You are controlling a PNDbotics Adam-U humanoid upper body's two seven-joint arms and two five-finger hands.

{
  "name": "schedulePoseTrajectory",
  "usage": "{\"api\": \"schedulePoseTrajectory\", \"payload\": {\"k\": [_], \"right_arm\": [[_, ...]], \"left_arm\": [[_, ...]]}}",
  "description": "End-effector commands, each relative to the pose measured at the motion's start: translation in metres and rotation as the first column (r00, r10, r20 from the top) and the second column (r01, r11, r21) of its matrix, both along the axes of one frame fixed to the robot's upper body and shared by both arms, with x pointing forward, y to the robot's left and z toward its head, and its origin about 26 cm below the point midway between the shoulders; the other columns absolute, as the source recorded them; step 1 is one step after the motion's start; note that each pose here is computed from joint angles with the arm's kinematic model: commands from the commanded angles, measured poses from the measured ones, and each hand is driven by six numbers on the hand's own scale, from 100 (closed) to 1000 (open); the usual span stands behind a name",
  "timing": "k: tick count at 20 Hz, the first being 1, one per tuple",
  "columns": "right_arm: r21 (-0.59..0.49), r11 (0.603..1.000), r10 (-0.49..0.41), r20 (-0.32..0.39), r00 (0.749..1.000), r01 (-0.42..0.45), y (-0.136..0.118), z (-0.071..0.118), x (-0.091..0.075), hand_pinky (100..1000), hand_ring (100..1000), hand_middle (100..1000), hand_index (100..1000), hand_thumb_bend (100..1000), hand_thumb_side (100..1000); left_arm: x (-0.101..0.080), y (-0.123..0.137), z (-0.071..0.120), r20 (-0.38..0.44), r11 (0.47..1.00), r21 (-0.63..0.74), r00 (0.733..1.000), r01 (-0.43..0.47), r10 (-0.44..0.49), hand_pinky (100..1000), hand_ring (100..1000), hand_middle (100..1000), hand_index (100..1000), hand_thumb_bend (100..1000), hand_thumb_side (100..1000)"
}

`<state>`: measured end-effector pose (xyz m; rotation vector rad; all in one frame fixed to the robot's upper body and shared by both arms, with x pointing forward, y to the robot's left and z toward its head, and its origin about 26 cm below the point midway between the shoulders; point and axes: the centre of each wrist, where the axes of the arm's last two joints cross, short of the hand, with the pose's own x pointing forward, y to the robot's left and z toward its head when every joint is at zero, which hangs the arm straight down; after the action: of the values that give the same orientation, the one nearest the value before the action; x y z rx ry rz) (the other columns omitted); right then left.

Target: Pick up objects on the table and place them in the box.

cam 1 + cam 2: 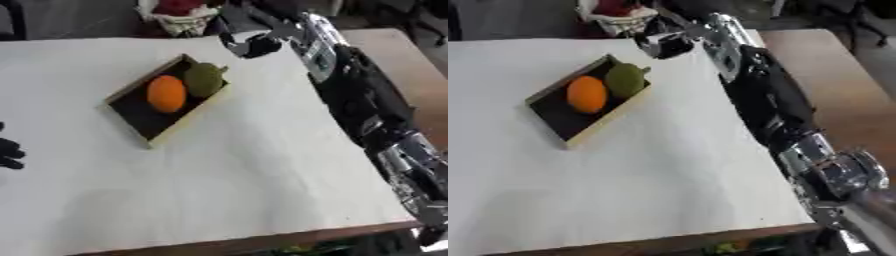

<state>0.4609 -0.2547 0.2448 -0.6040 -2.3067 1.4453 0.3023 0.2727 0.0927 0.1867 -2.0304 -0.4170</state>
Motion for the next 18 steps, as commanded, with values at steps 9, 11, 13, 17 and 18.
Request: {"api": "schedulePoseTrajectory", "payload": {"k": [9, 11, 13, 17, 18], "right_arm": [[0.354, 0.917, 0.225, -0.086, 0.97, -0.182, -0.012, -0.002, -0.086, 878, 924, 783, 828, 100, 441], [0.393, 0.901, 0.249, -0.126, 0.96, -0.182, -0.012, -0.012, -0.095, 876, 923, 778, 822, 100, 451], [0.426, 0.888, 0.271, -0.177, 0.946, -0.175, -0.01, -0.026, -0.102, 876, 924, 775, 815, 100, 456], [0.486, 0.86, 0.318, -0.275, 0.907, -0.154, -0.003, -0.055, -0.111, 876, 928, 772, 802, 100, 470], [0.503, 0.852, 0.327, -0.292, 0.899, -0.146, -0.001, -0.062, -0.114, 874, 926, 770, 795, 100, 470]], "left_arm": [[0.001, 0.004, 0.012, 0.042, 1.0, 0.007, 0.999, -0.016, 0.015, 530, 588, 552, 819, 100, 749], [0.002, 0.004, 0.013, 0.044, 1.0, 0.006, 0.999, -0.012, 0.012, 530, 589, 554, 819, 100, 750], [0.002, 0.003, 0.013, 0.043, 1.0, 0.005, 0.999, -0.009, 0.009, 530, 591, 556, 818, 100, 753], [0.002, 0.0, 0.013, 0.042, 1.0, 0.007, 0.999, 0.005, -0.005, 532, 600, 565, 817, 100, 756], [0.003, -0.001, 0.013, 0.043, 1.0, 0.008, 0.999, 0.011, -0.011, 532, 603, 567, 817, 100, 757]]}}
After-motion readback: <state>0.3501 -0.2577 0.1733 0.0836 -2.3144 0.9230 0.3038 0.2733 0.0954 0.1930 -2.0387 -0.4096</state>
